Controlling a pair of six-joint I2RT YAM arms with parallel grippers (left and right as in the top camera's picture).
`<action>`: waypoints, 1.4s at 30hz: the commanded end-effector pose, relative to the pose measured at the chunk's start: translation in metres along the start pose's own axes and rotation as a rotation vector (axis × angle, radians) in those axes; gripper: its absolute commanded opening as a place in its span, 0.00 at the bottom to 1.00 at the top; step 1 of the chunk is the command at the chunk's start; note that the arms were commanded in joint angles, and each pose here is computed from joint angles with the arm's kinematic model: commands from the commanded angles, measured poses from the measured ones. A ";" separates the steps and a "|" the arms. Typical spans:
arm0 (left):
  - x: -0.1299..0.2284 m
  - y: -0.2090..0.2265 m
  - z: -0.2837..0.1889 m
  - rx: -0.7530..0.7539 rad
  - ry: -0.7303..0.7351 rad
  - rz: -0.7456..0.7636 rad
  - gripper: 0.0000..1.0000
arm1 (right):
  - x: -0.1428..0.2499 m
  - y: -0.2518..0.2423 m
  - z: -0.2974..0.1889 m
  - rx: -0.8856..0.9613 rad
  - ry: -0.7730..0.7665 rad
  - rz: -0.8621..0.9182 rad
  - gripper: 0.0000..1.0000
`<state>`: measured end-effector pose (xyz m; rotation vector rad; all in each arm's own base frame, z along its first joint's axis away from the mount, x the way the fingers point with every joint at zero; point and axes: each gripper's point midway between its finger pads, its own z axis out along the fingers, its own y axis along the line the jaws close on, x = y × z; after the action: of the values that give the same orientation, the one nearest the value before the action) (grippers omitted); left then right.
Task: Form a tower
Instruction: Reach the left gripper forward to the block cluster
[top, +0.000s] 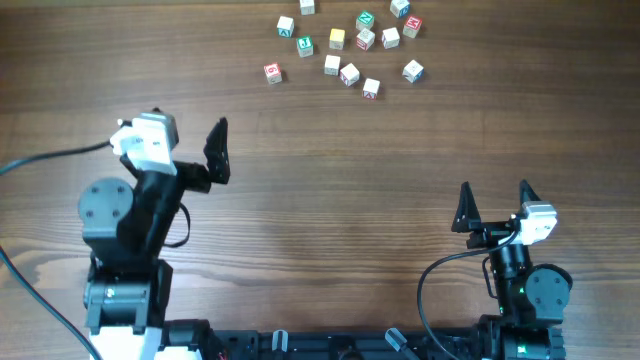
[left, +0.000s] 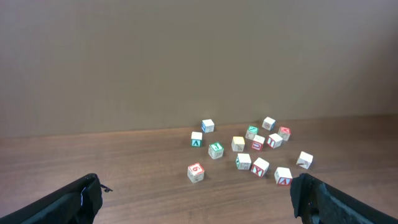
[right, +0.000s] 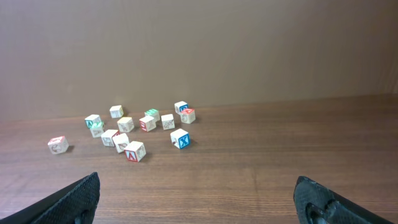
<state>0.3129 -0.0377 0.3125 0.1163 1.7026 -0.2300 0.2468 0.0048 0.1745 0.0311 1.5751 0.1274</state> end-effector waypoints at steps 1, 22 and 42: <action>-0.027 -0.006 0.007 0.035 -0.015 -0.016 1.00 | -0.002 -0.003 0.000 0.013 -0.010 0.006 1.00; -0.114 -0.026 0.099 0.200 0.218 -0.082 1.00 | -0.002 -0.003 0.000 0.013 -0.010 0.005 1.00; 0.069 -0.051 0.249 0.202 0.671 -0.237 1.00 | -0.002 -0.003 0.000 0.013 -0.010 0.005 1.00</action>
<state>0.5216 -0.1458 0.2616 0.2854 2.2469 -0.5698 0.2468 0.0048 0.1742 0.0315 1.5759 0.1271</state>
